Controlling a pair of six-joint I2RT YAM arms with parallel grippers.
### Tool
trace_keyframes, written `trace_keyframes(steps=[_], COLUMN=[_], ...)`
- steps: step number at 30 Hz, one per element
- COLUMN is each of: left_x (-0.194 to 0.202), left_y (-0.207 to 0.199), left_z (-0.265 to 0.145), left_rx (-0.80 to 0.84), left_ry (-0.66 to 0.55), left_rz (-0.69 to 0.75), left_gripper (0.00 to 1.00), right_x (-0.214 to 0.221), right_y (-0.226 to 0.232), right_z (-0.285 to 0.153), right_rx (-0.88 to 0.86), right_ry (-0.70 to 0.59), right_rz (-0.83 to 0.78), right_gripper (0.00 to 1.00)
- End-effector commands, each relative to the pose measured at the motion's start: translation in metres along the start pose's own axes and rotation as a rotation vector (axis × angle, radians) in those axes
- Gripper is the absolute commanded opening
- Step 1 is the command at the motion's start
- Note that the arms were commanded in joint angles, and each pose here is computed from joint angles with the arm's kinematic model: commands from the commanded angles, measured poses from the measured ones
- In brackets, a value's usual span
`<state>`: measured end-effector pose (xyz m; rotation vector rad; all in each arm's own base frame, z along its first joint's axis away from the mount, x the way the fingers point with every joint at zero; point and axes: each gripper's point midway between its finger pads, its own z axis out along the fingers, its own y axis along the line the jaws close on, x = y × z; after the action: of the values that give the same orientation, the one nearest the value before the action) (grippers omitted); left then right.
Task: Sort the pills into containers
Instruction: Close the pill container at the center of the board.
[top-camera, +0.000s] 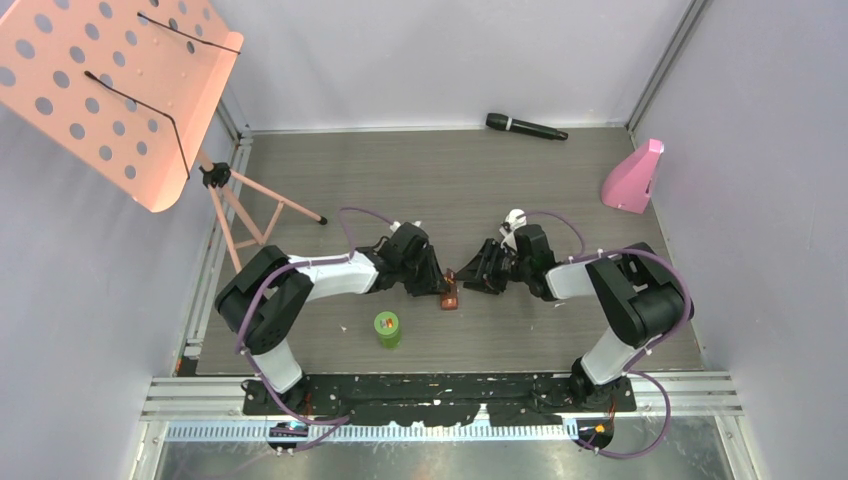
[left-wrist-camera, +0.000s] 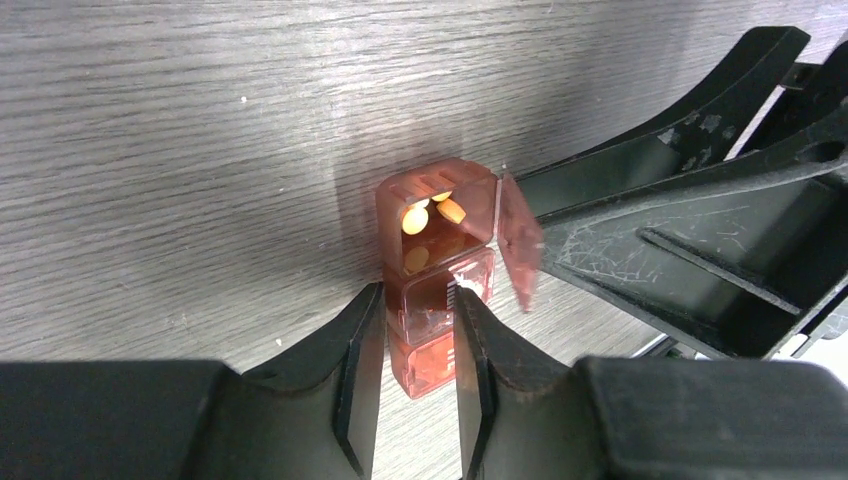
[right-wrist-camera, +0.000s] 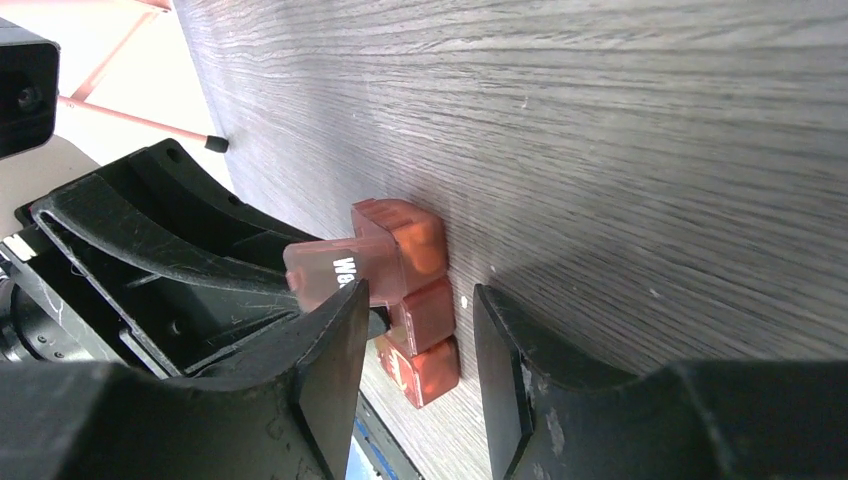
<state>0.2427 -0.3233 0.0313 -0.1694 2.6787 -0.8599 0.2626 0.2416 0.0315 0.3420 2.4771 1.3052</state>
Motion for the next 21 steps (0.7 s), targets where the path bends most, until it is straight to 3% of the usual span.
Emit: trace_keyframes(steps=[1,12,21], left_x=[0.023,0.008,0.012], left_y=[0.068,0.053,0.058], left_z=[0.011,0.013,0.015], left_rx=[-0.209,-0.116,-0.134], left_ry=[0.026,-0.118,-0.100], left_rz=[0.063,0.196,0.186], left_gripper=[0.30,0.33,0.30], right_x=[0.002,0.004,-0.001], right_y=[0.007,-0.007,-0.032], right_z=[0.008,0.012,0.010], right_rx=[-0.017,0.102,0.289], right_ry=[0.026,0.002,-0.006], right_rz=[-0.028,0.072,0.034], right_gripper=[0.51,0.52,0.45])
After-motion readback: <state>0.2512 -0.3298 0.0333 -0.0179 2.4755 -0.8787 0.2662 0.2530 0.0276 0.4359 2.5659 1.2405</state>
